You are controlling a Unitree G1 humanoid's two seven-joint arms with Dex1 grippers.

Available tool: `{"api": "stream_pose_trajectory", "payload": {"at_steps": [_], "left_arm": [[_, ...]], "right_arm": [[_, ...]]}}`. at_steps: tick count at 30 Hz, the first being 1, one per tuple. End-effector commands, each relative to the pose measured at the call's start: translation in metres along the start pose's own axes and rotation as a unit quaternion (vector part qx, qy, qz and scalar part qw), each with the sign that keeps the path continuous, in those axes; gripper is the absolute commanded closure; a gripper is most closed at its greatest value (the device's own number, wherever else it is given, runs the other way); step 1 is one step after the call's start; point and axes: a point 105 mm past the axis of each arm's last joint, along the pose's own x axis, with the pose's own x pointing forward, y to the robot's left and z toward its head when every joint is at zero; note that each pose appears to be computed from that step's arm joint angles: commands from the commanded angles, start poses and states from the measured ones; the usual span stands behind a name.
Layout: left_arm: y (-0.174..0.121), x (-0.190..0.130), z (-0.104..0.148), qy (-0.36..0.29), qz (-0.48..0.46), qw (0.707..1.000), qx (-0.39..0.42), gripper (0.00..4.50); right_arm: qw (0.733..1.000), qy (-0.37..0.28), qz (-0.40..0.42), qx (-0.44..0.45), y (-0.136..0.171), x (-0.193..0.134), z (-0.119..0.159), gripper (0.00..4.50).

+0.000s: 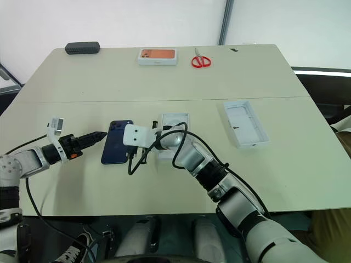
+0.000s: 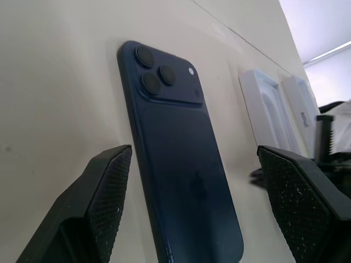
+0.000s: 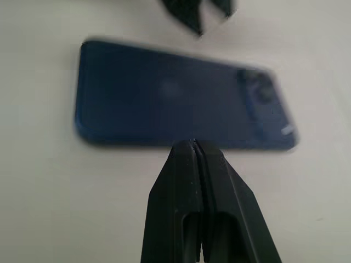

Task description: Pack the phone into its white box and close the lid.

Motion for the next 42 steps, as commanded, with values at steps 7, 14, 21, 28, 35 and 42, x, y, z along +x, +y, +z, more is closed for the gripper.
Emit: {"api": "stream_pose_trajectory", "payload": {"at_steps": [7,14,21,28,35,42], "left_arm": [[0.000,0.018,-0.032,0.049,-0.020,0.999,-0.015,0.63],[-0.006,0.034,-0.048,0.066,-0.042,0.996,-0.042,0.63],[-0.016,0.043,-0.047,0.065,-0.061,0.995,-0.052,0.63],[-0.023,0.045,-0.050,0.074,-0.075,0.993,-0.055,0.63],[-0.028,0.048,-0.051,0.082,-0.083,0.992,-0.057,0.63],[-0.030,0.044,-0.063,0.139,-0.064,0.988,-0.021,0.63]], "right_arm": [[0.999,0.041,-0.005,-0.030,-0.006,0.005,-0.003,4.44],[0.999,0.040,-0.008,-0.021,-0.007,0.003,-0.003,4.44],[0.999,0.043,-0.012,-0.018,-0.008,0.002,-0.007,4.44],[0.999,0.048,-0.016,-0.016,-0.008,0.000,-0.012,4.44],[0.998,0.051,-0.019,-0.015,-0.011,-0.001,-0.014,4.44],[0.998,0.052,-0.018,-0.015,-0.010,-0.001,-0.015,4.44]]}}
